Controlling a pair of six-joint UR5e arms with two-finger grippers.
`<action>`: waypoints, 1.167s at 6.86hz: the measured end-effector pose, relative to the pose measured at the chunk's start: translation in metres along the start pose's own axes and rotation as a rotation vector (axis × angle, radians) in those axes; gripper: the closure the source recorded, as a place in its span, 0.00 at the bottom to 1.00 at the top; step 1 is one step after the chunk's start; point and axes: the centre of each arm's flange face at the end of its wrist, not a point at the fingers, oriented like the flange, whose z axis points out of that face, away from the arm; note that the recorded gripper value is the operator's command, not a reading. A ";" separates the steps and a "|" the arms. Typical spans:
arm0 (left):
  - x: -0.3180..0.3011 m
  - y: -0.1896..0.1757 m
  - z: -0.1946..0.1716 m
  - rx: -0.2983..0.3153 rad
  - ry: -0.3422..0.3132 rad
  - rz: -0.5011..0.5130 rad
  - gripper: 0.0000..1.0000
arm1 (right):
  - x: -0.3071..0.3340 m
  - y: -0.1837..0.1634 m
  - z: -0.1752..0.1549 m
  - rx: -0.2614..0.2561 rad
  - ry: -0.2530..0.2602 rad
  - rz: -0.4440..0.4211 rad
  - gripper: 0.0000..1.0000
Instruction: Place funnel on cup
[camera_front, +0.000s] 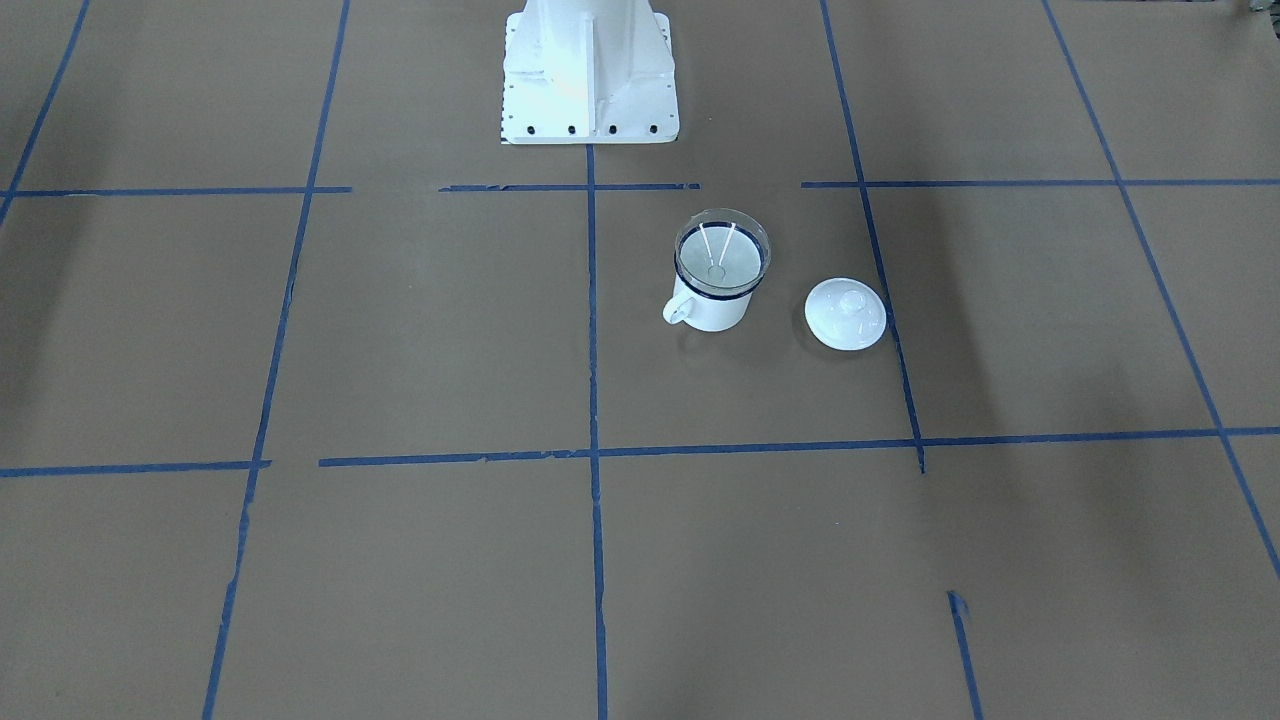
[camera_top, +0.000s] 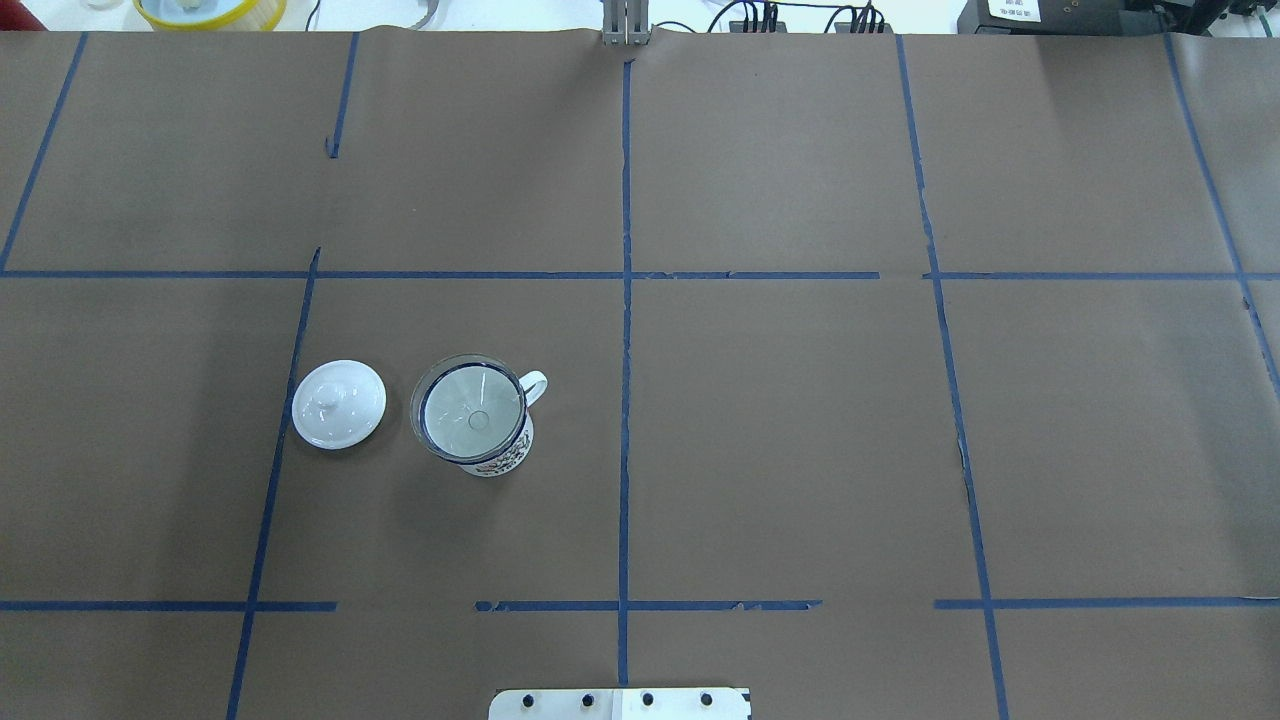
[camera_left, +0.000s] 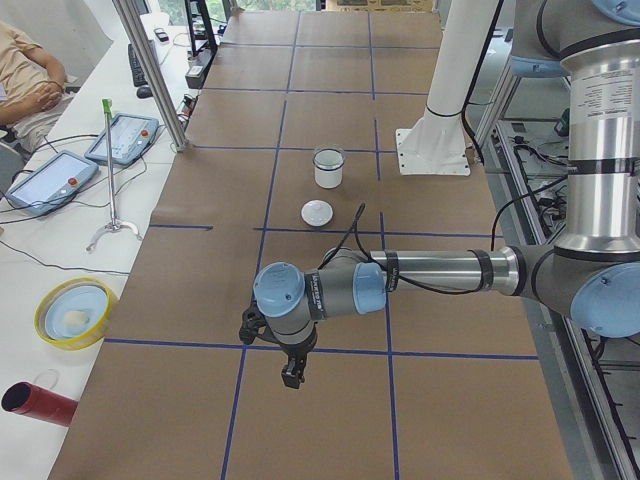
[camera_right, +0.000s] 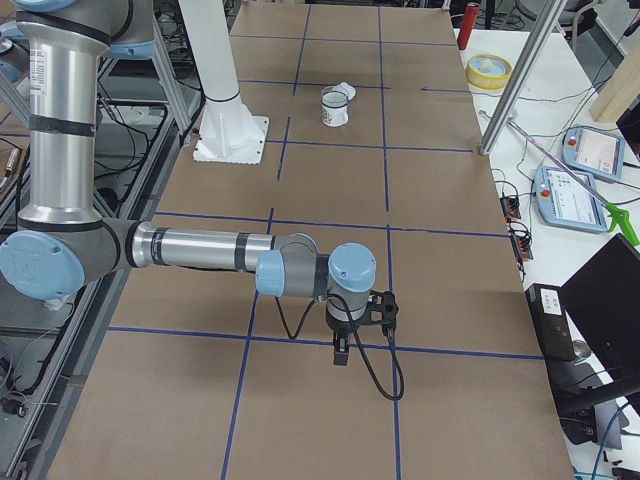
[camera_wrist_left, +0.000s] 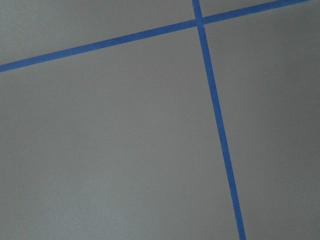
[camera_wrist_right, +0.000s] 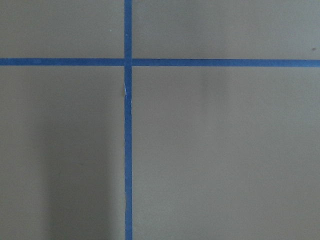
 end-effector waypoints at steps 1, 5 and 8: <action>0.001 -0.001 -0.001 0.003 0.003 -0.004 0.00 | 0.000 0.000 0.000 0.000 0.000 0.000 0.00; 0.004 -0.004 -0.005 0.011 -0.008 0.009 0.00 | 0.000 0.000 0.000 0.001 0.000 0.000 0.00; 0.006 -0.005 -0.009 0.017 -0.009 0.011 0.00 | 0.000 0.000 0.000 0.000 0.000 0.000 0.00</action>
